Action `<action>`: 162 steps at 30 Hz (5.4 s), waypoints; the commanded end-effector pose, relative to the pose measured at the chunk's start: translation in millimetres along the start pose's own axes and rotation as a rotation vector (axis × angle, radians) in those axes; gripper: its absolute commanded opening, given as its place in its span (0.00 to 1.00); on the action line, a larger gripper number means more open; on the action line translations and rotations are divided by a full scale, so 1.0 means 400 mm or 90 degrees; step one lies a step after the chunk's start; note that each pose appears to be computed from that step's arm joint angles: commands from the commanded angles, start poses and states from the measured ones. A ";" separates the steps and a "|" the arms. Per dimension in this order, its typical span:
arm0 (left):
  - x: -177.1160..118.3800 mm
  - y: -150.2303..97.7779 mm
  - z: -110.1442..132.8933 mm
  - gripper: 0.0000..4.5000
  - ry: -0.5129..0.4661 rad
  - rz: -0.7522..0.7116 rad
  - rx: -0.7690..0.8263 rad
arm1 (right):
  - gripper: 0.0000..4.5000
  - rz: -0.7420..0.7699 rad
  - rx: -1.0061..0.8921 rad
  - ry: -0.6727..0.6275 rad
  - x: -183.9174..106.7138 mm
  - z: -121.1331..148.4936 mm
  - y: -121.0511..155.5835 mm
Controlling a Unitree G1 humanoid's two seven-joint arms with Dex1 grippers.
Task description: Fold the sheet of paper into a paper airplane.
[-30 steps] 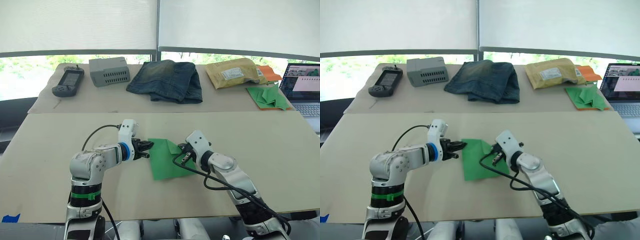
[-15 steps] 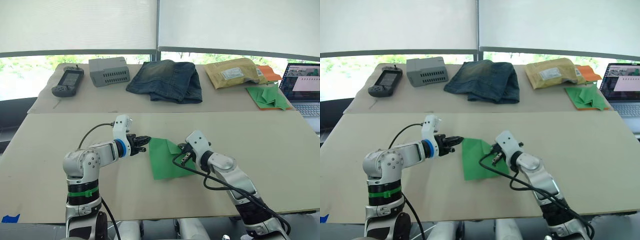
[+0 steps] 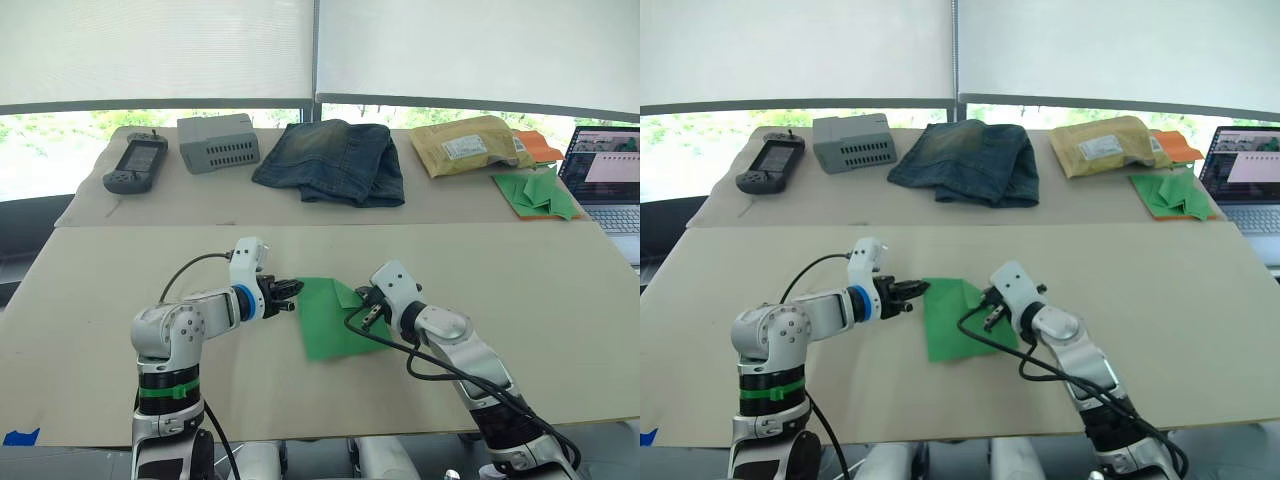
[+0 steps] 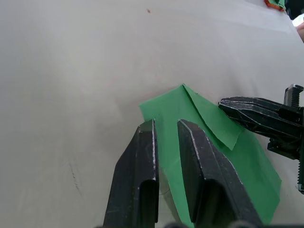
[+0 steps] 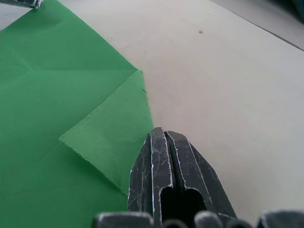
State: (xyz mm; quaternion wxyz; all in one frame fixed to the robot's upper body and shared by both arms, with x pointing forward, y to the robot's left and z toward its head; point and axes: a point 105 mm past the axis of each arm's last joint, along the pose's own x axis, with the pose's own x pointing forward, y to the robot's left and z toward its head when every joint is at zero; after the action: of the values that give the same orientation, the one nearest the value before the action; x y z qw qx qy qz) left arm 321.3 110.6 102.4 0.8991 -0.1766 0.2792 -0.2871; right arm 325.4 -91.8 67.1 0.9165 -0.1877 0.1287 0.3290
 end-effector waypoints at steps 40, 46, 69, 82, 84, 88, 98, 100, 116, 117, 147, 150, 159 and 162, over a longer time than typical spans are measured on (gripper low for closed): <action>0.067 -0.066 0.044 0.01 -0.017 -0.109 0.369 | 0.00 -0.052 -0.019 -0.073 -0.020 0.121 -0.060; 0.079 -0.094 0.023 0.01 -0.018 -0.137 0.438 | 0.00 -0.045 -0.002 -0.089 -0.031 0.136 -0.052; 0.103 -0.120 -0.065 0.01 0.063 -0.161 0.463 | 0.00 -0.005 0.035 -0.011 -0.022 0.011 0.018; 0.114 -0.125 -0.068 0.01 0.065 -0.166 0.371 | 0.00 -0.009 0.024 -0.006 -0.028 0.009 0.017; 0.111 -0.127 -0.069 0.01 0.069 -0.171 0.366 | 0.00 -0.009 0.023 -0.004 -0.028 0.008 0.017; 0.113 -0.125 -0.065 0.06 0.066 -0.161 0.357 | 0.00 -0.007 0.019 -0.002 -0.026 0.008 0.018; 0.114 -0.119 -0.077 0.55 0.083 -0.153 0.372 | 0.00 -0.004 0.013 -0.007 -0.024 0.016 0.019; 0.114 -0.118 -0.078 0.55 0.083 -0.154 0.359 | 0.00 -0.005 0.013 -0.012 -0.025 0.023 0.016; 0.091 -0.117 -0.098 0.01 0.097 -0.182 0.294 | 0.00 -0.007 0.009 -0.008 -0.023 0.019 0.013; 0.090 -0.116 -0.100 0.01 0.099 -0.180 0.292 | 0.00 -0.007 0.008 -0.007 -0.022 0.018 0.013; 0.098 -0.085 -0.120 0.01 0.132 -0.144 0.306 | 0.00 0.060 -0.048 -0.056 0.020 0.114 0.011; 0.100 -0.078 -0.118 0.01 0.132 -0.130 0.313 | 0.00 0.083 -0.098 -0.027 0.034 0.094 0.005; 0.093 -0.081 -0.098 0.01 0.105 -0.131 0.313 | 0.00 0.136 -0.107 0.012 0.050 0.051 0.010; 0.081 -0.086 -0.088 0.20 0.096 -0.143 0.285 | 0.00 0.150 -0.107 0.013 0.056 0.045 0.020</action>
State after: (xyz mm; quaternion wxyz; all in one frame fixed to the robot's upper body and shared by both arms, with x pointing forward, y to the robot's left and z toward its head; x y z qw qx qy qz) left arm 308.1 53.2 78.2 0.8520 0.0253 0.2479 -0.4605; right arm 342.3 -67.8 83.5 0.8599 -0.2488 0.1139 0.4310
